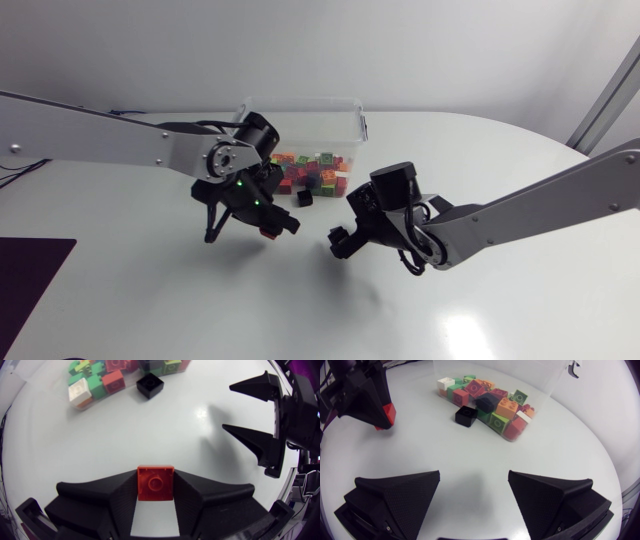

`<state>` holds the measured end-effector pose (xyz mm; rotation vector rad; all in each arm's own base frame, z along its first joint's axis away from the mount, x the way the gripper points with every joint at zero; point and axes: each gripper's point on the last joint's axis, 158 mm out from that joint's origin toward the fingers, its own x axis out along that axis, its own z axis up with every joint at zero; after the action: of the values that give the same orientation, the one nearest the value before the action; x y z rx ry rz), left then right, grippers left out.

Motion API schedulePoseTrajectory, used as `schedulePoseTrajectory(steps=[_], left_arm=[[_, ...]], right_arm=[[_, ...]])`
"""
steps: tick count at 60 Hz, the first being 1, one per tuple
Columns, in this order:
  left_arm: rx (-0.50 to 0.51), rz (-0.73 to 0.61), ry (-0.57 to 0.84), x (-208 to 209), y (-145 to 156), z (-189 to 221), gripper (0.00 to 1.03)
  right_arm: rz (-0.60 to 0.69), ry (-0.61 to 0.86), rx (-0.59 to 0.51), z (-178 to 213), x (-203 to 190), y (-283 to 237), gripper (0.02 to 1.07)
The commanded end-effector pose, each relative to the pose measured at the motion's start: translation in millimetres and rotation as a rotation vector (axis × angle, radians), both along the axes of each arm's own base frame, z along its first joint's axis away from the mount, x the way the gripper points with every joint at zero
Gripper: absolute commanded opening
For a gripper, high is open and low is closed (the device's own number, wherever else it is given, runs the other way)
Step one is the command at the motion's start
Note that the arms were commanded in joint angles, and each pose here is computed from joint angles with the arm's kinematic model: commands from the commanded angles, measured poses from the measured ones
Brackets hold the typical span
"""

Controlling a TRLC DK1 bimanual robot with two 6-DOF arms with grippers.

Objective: Place the duplo bricks in the container

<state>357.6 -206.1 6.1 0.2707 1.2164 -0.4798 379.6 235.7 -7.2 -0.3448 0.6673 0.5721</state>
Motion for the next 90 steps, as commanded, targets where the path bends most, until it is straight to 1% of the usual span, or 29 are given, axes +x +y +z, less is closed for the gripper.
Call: schedulePoseTrajectory(steps=[1, 7, 19, 29, 37, 51, 60, 68, 84, 86, 87, 88, 90], left_arm=[[-0.01, 0.013, -0.026, 0, 13, 11, 0.28], [-0.021, 0.031, -0.046, 2, 22, 18, 0.28], [-0.042, 0.052, -0.098, 2, 34, 33, 0.28], [-0.063, 0.064, -0.155, 2, 42, 45, 0.28], [-0.072, 0.078, -0.197, 2, 55, 56, 0.28], [-0.085, 0.11, -0.234, 5, 80, 66, 0.28], [-0.105, 0.11, -0.24, 5, 80, 64, 0.28], [-0.11, 0.108, -0.25, 5, 79, 63, 0.28], [-0.117, 0.108, -0.254, 4, 86, 61, 0.28], [-0.119, 0.11, -0.255, 5, 88, 62, 0.28], [-0.12, 0.111, -0.259, 6, 88, 63, 0.28], [-0.12, 0.11, -0.261, 6, 88, 63, 0.28], [-0.125, 0.108, -0.266, 7, 87, 65, 0.28]], right_arm=[[-0.015, 0.002, 0.018, -3, 7, 14, 1.01], [-0.02, 0.014, -0.007, -17, 9, 23, 1.01], [-0.038, 0.042, -0.007, -30, 18, 41, 1.0], [-0.074, 0.064, 0.012, -30, 33, 52, 1.0], [-0.113, 0.08, 0.028, -23, 44, 73, 0.98], [-0.165, 0.128, 0.01, -42, 54, 78, 0.97], [-0.207, 0.13, 0.009, -51, 65, 71, 0.97], [-0.239, 0.135, 0.025, -53, 73, 76, 0.97], [-0.284, 0.149, 0.027, -64, 76, 74, 0.87], [-0.288, 0.15, 0.029, -65, 77, 73, 0.83], [-0.294, 0.151, 0.033, -66, 78, 71, 0.76], [-0.298, 0.147, 0.037, -67, 79, 69, 0.72], [-0.301, 0.143, 0.041, -67, 81, 68, 0.71]])
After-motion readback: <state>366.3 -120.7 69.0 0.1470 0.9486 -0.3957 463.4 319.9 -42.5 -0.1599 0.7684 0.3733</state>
